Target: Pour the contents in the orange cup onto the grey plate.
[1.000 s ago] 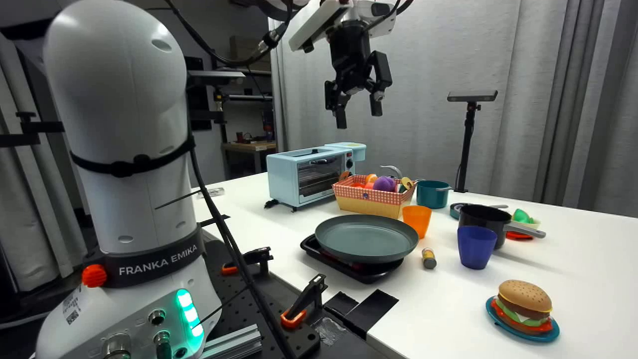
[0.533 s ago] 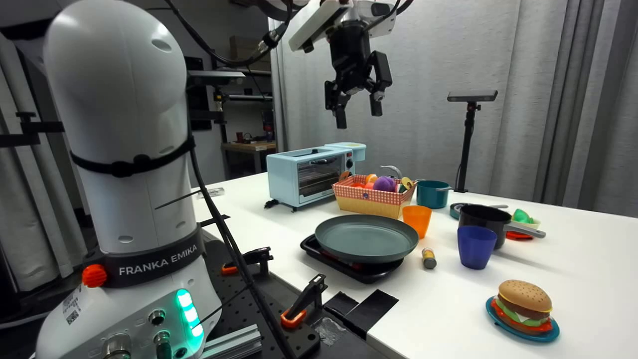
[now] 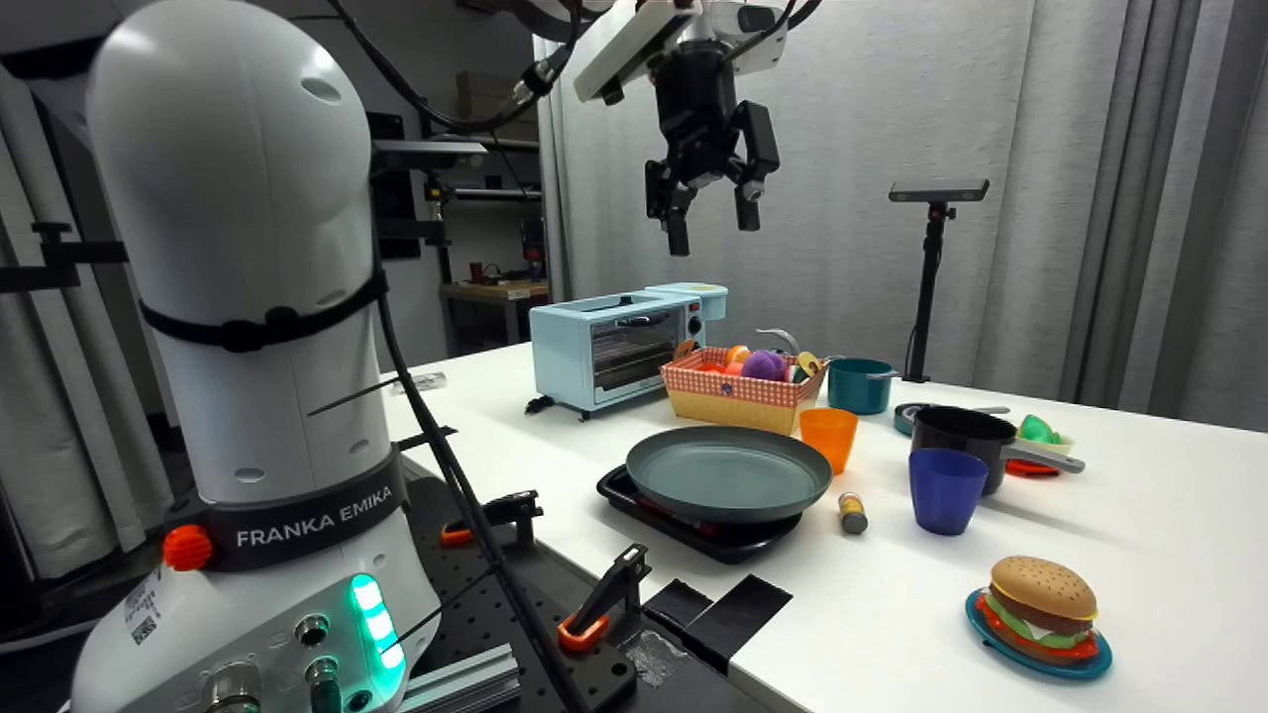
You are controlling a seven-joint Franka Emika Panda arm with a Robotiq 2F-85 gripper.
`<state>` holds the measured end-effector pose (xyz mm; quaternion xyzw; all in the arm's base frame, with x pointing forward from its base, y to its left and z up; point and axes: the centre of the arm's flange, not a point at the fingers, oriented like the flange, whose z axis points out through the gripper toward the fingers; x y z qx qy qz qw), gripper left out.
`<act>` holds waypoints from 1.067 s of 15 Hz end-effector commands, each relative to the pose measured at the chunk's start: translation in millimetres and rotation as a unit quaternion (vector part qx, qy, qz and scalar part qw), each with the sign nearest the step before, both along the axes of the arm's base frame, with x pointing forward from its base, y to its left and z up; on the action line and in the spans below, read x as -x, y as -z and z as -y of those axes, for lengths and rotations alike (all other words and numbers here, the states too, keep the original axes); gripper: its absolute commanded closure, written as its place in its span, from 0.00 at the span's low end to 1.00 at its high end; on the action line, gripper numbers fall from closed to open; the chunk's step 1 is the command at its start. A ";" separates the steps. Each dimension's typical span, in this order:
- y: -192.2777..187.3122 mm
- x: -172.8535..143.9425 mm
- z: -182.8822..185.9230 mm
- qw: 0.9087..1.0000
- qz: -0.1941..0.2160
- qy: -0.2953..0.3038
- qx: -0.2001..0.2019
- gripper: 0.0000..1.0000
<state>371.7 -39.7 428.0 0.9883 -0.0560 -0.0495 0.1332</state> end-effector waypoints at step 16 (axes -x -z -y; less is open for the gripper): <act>38.9 -25.5 -20.0 0.999 -0.010 -0.036 -0.012 0.00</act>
